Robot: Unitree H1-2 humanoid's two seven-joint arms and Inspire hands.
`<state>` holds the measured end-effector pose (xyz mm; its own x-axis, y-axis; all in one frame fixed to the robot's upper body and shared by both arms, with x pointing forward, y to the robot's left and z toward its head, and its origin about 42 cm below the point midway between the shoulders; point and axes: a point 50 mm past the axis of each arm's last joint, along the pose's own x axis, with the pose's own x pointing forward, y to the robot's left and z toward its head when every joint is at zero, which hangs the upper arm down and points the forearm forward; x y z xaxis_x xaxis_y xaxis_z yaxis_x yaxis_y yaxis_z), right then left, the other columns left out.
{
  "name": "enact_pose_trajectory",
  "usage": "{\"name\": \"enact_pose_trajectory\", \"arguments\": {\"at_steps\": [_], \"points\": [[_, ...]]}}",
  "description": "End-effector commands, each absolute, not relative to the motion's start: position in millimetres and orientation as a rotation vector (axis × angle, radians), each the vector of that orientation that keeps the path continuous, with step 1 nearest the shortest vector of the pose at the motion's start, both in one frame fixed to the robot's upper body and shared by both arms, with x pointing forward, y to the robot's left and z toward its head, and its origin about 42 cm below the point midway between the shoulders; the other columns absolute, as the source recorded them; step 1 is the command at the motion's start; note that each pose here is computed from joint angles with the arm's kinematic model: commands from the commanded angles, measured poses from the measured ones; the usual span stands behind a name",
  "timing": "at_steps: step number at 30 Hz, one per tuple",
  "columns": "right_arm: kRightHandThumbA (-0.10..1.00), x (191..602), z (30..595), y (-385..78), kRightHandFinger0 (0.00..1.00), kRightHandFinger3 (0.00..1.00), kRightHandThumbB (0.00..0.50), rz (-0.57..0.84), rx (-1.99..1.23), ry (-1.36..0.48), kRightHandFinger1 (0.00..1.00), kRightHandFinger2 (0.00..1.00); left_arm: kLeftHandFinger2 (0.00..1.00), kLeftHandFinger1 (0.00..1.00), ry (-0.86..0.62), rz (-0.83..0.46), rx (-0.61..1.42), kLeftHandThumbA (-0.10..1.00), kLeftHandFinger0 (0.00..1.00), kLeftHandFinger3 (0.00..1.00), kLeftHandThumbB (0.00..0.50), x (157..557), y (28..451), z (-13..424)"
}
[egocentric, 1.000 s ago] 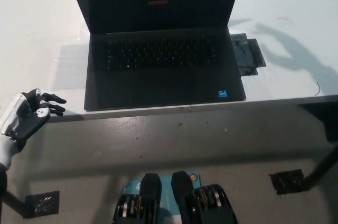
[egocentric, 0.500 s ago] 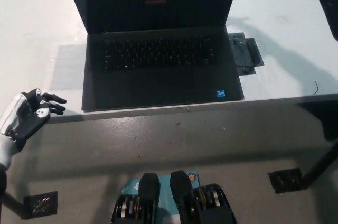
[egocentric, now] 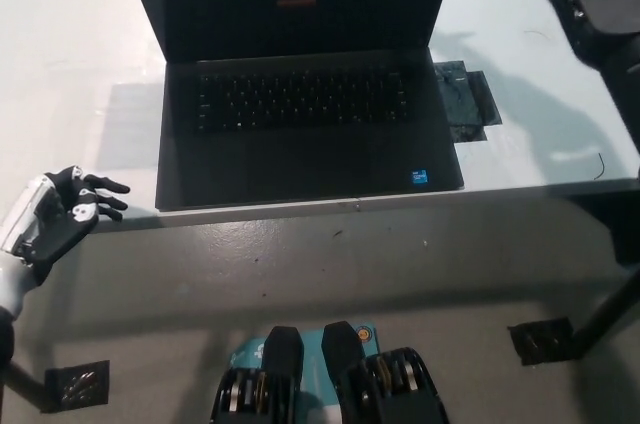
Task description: The robot uses its right hand to push down on the lid of a laptop kept in the middle of the desk to close it
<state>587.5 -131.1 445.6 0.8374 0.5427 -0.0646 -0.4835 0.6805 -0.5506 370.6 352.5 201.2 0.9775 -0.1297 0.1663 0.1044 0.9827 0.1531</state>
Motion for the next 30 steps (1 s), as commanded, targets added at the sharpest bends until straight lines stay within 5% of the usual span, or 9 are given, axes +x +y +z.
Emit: {"name": "enact_pose_trajectory", "arguments": {"at_steps": [1,12,15,26,30], "points": [[0.21,589,466,-125,1.0,0.89,0.387,0.567,-0.64,-0.215,1.0,0.99,0.5,0.47,-0.25,-0.143,0.187,-0.1,0.5,0.54,0.1,375,359,224],[0.26,596,434,-145,1.0,0.89,0.407,0.523,-0.64,-0.146,1.0,1.0,0.49,0.47,-0.26,-0.149,0.193,-0.1,0.52,0.53,0.102,380,359,231],[0.24,593,426,-146,1.0,0.92,0.361,0.522,-0.631,-0.139,1.0,1.0,0.5,0.47,-0.267,-0.15,0.196,-0.1,0.51,0.54,0.087,382,359,234],[0.25,565,350,-160,1.0,1.0,0.336,0.545,-0.444,-0.063,1.0,0.93,0.5,0.46,-0.278,-0.148,0.189,-0.1,0.47,0.55,0.1,384,363,239],[0.15,544,315,-167,1.0,1.0,0.303,0.559,-0.301,-0.025,1.0,0.93,0.49,0.45,-0.272,-0.145,0.199,-0.1,0.47,0.55,0.095,385,364,241]]}}
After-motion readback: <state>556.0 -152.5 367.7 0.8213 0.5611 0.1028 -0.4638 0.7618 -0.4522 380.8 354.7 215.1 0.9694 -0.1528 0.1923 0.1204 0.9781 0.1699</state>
